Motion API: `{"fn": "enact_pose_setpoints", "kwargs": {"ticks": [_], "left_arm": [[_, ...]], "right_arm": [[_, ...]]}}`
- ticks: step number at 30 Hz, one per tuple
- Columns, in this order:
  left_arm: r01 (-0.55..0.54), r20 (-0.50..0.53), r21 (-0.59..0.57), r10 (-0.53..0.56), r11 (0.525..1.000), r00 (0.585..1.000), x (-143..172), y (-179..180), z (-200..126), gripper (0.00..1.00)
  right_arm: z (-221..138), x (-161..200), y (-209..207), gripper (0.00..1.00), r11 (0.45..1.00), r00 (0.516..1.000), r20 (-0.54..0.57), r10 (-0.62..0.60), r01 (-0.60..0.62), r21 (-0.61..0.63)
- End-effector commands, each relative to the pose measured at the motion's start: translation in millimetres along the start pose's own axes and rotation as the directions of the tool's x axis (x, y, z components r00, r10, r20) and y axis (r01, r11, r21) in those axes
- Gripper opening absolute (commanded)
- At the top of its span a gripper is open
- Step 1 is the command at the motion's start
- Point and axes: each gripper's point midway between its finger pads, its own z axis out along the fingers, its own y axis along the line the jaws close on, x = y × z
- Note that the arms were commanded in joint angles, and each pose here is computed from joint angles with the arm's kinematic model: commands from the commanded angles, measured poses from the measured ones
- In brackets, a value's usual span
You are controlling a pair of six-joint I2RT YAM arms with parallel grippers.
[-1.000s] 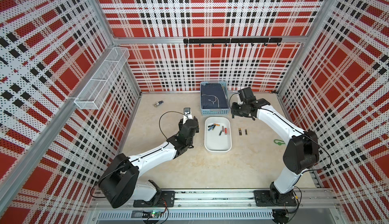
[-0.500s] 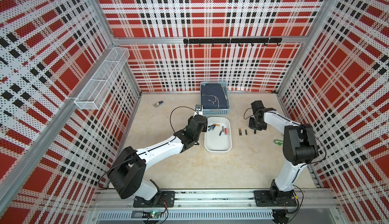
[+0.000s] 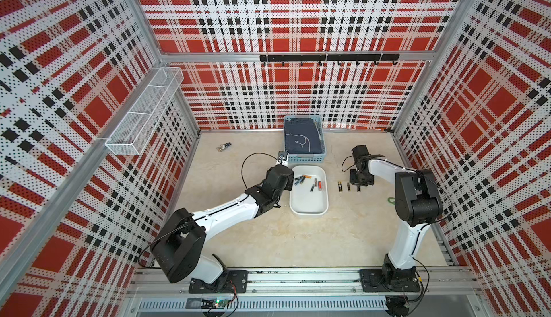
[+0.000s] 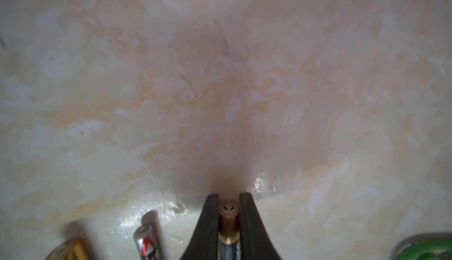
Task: Take the batteries out of the storage box
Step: Place the battery at the center of the board, then pick up the battery from the storage box.
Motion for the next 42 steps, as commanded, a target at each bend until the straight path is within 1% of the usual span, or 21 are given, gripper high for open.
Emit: {"fn": "enact_pose_setpoints", "kwargs": {"ticks": [1, 7, 8, 10, 12, 14, 15, 17, 18, 20, 23, 24, 26, 29, 30, 32, 34, 36, 38, 40, 42], "left_arm": [[0.006, 0.023, 0.041, -0.007, 0.999, 1.000, -11, -6, -3, 0.54], [0.051, 0.010, 0.110, -0.052, 0.993, 0.999, -24, -26, 5, 0.58], [0.059, 0.005, 0.121, -0.060, 0.991, 0.998, -26, -30, 7, 0.58], [0.073, -0.018, 0.140, -0.071, 0.987, 0.997, -28, -39, 13, 0.56], [0.078, -0.045, 0.146, -0.072, 0.986, 0.996, -28, -47, 20, 0.55], [0.075, -0.076, 0.158, -0.064, 0.984, 0.995, -27, -61, 27, 0.51], [0.075, -0.096, 0.158, -0.060, 0.985, 0.994, -25, -67, 32, 0.48], [0.072, -0.144, 0.163, -0.049, 0.984, 0.988, -21, -82, 43, 0.44], [0.065, -0.180, 0.169, -0.034, 0.983, 0.983, -13, -90, 50, 0.40], [0.062, -0.223, 0.177, -0.022, 0.982, 0.974, -3, -104, 61, 0.38], [0.055, -0.285, 0.213, 0.009, 0.976, 0.958, 13, -125, 75, 0.38], [0.058, -0.308, 0.228, 0.016, 0.972, 0.951, 18, -131, 79, 0.38], [0.057, -0.352, 0.244, 0.034, 0.968, 0.935, 29, -140, 87, 0.37], [0.059, -0.408, 0.261, 0.054, 0.964, 0.911, 43, -148, 96, 0.38], [0.056, -0.426, 0.255, 0.061, 0.965, 0.902, 47, -149, 99, 0.38], [0.059, -0.458, 0.238, 0.058, 0.970, 0.887, 57, -148, 105, 0.38], [0.068, -0.481, 0.226, 0.051, 0.972, 0.875, 67, -147, 109, 0.38], [0.065, -0.506, 0.203, 0.048, 0.977, 0.861, 76, -143, 113, 0.38], [0.054, -0.524, 0.170, 0.044, 0.984, 0.851, 83, -137, 115, 0.37], [0.045, -0.532, 0.145, 0.040, 0.988, 0.846, 87, -132, 115, 0.36], [0.041, -0.537, 0.145, 0.044, 0.989, 0.843, 89, -131, 113, 0.36]], "right_arm": [[9, 3, 3, 0.14, 1.000, 1.000, -0.014, -0.024, 0.024, 0.006], [-8, -6, 6, 0.25, 1.000, 1.000, 0.022, -0.017, 0.017, -0.007], [-12, -7, 6, 0.26, 1.000, 1.000, 0.027, -0.013, 0.013, -0.009], [-27, -12, 10, 0.29, 0.999, 0.999, 0.046, -0.010, 0.012, -0.046], [-43, -16, 9, 0.33, 0.999, 0.998, 0.070, -0.003, 0.007, -0.053], [-64, -22, 6, 0.35, 0.998, 0.994, 0.111, 0.019, -0.011, -0.069], [-78, -26, 6, 0.37, 0.995, 0.988, 0.153, 0.039, -0.024, -0.095], [-107, -36, 11, 0.45, 0.981, 0.958, 0.274, 0.082, -0.030, -0.191], [-122, -37, 15, 0.48, 0.966, 0.932, 0.347, 0.108, -0.015, -0.260], [-145, -33, 19, 0.56, 0.928, 0.877, 0.449, 0.173, 0.008, -0.373], [-160, -7, 36, 0.60, 0.845, 0.835, 0.510, 0.204, 0.113, -0.523], [-162, 4, 42, 0.61, 0.816, 0.830, 0.519, 0.207, 0.146, -0.559], [-162, 23, 46, 0.62, 0.778, 0.815, 0.534, 0.223, 0.182, -0.602], [-163, 55, 52, 0.63, 0.727, 0.788, 0.578, 0.214, 0.266, -0.633], [-167, 68, 57, 0.64, 0.705, 0.772, 0.604, 0.199, 0.316, -0.635], [-177, 88, 67, 0.66, 0.685, 0.728, 0.669, 0.149, 0.412, -0.601], [-191, 106, 76, 0.69, 0.664, 0.668, 0.736, 0.107, 0.503, -0.553], [-204, 114, 75, 0.71, 0.660, 0.618, 0.776, 0.123, 0.533, -0.529], [-212, 115, 69, 0.71, 0.670, 0.588, 0.796, 0.147, 0.533, -0.517], [-211, 115, 62, 0.72, 0.697, 0.580, 0.801, 0.149, 0.513, -0.501], [-209, 115, 60, 0.71, 0.705, 0.578, 0.802, 0.154, 0.504, -0.499]]}}
